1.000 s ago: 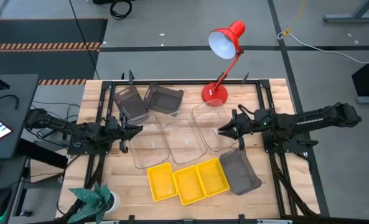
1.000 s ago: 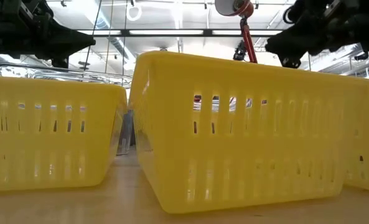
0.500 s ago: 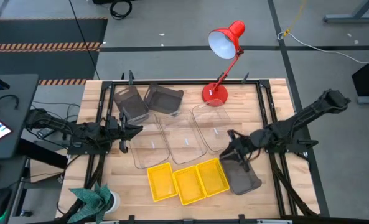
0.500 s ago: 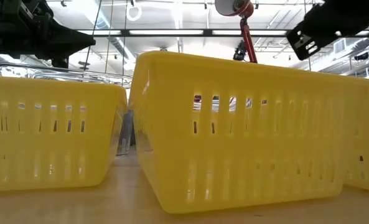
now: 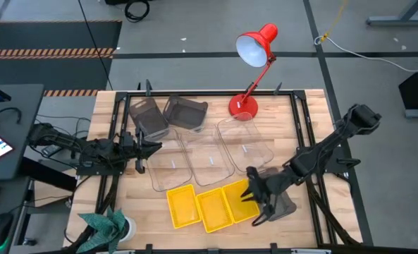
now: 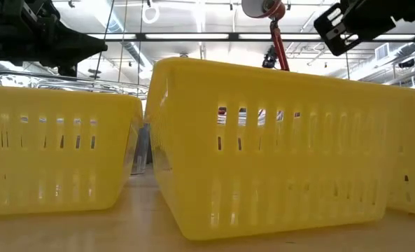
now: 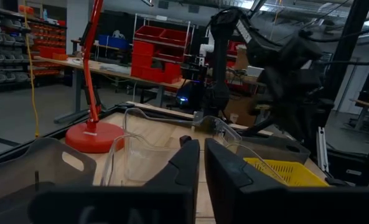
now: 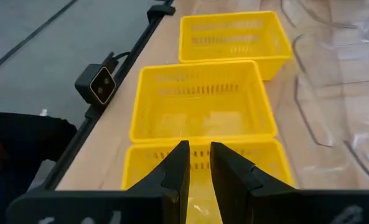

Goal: Stack baskets by color
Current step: Stack the right yellow bin on the middle yellow bin

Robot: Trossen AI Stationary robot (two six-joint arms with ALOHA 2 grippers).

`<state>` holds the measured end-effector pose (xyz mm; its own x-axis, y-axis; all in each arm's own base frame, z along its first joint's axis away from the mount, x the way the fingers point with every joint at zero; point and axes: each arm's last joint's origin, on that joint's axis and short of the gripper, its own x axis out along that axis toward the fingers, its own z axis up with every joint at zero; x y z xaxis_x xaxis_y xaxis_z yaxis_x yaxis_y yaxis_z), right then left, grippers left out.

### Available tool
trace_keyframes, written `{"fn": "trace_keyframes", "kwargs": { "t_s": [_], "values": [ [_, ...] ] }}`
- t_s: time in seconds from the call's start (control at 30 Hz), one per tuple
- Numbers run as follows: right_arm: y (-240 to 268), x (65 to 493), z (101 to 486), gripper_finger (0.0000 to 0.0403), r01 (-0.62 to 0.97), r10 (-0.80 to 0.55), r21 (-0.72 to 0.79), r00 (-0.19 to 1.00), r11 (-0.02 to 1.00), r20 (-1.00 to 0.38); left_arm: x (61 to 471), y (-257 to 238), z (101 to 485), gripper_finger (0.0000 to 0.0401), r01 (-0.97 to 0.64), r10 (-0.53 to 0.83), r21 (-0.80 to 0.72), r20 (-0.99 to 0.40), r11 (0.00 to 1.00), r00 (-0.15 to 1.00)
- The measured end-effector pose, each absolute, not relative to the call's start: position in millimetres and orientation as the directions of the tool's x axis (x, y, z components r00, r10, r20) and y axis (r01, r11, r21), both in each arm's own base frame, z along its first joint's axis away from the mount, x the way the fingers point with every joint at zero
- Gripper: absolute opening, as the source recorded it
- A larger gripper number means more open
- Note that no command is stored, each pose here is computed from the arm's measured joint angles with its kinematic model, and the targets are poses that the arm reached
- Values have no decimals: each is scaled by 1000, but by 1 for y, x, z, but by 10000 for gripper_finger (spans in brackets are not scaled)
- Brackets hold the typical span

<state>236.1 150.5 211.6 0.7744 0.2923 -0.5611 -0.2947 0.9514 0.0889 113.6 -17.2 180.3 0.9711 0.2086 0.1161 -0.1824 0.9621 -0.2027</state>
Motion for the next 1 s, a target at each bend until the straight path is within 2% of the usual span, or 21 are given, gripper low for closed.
{"fn": "trace_keyframes", "kwargs": {
  "t_s": [0.3, 0.53, 1.0],
  "values": [
    [189, 264, 209, 69, -289, 299, 113, 757, 951, -581, 114, -17, 180, 30, -182, 208, -203, 116, 962, 971],
    [212, 294, 193, 81, -264, 254, 88, 703, 961, -665, 114, -17, 181, 36, -182, 209, -204, 119, 962, 971],
    [240, 330, 184, 148, -310, 217, 13, 632, 951, -744, 114, -17, 181, 32, -182, 209, -204, 120, 962, 971]
  ]
}}
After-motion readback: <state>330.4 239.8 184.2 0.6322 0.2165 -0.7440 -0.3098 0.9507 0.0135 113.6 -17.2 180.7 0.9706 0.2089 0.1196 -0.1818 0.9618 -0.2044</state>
